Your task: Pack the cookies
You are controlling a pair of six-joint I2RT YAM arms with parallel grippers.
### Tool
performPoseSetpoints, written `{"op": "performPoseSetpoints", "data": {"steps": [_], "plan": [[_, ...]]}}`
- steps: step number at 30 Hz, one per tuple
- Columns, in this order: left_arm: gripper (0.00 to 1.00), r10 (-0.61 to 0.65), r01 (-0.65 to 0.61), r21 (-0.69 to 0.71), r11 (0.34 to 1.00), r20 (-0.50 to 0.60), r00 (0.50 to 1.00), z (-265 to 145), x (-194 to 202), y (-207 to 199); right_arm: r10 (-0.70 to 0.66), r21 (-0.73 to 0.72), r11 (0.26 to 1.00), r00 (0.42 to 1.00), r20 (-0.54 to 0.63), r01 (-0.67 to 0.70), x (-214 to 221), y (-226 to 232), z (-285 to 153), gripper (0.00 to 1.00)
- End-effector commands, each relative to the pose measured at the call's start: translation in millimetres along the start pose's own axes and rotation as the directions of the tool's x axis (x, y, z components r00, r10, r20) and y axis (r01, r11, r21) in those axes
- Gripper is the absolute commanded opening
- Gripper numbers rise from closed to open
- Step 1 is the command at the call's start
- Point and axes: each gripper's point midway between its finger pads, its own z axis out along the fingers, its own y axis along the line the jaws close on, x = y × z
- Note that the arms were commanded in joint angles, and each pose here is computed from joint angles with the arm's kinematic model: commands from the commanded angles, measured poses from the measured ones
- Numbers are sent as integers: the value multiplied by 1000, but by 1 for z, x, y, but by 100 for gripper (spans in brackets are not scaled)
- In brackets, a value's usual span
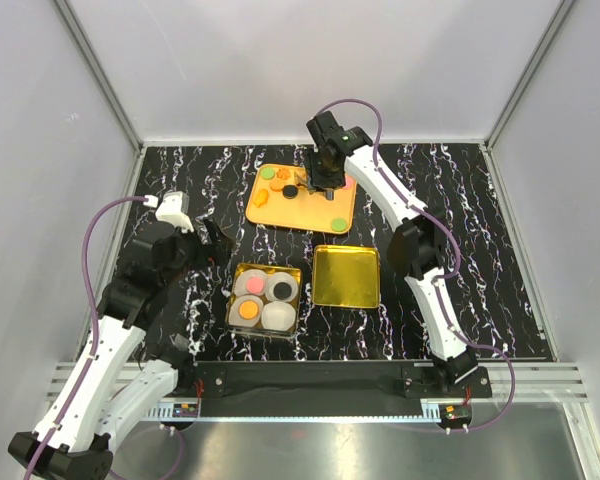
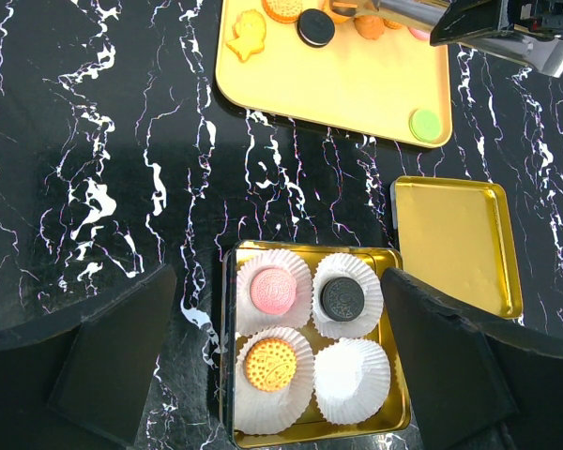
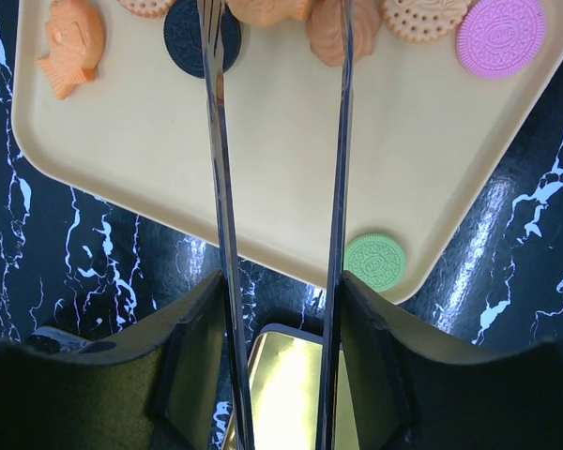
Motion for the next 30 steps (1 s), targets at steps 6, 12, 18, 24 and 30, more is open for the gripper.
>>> {"op": "performPoseSetpoints", "data": {"steps": [6, 12, 18, 24, 30], "plan": [[99, -12, 11, 33, 999, 45, 999, 0, -11, -7, -11, -55, 998, 1000, 8, 12, -3, 19, 2, 57], [99, -13, 11, 34, 999, 48, 999, 0, -12, -7, -8, -52, 999, 1000, 5, 9, -3, 19, 4, 56], [99, -12, 11, 35, 999, 46, 999, 0, -12, -7, -4, -54, 999, 1000, 27, 5, -8, 18, -9, 50], [99, -13, 12, 35, 999, 47, 999, -1, -12, -7, -2, -58, 998, 999, 35, 4, -7, 20, -21, 46], [99, -13, 11, 38, 999, 46, 999, -1, -12, -7, 5, -72, 997, 999, 48, -1, -5, 24, -30, 43]]}}
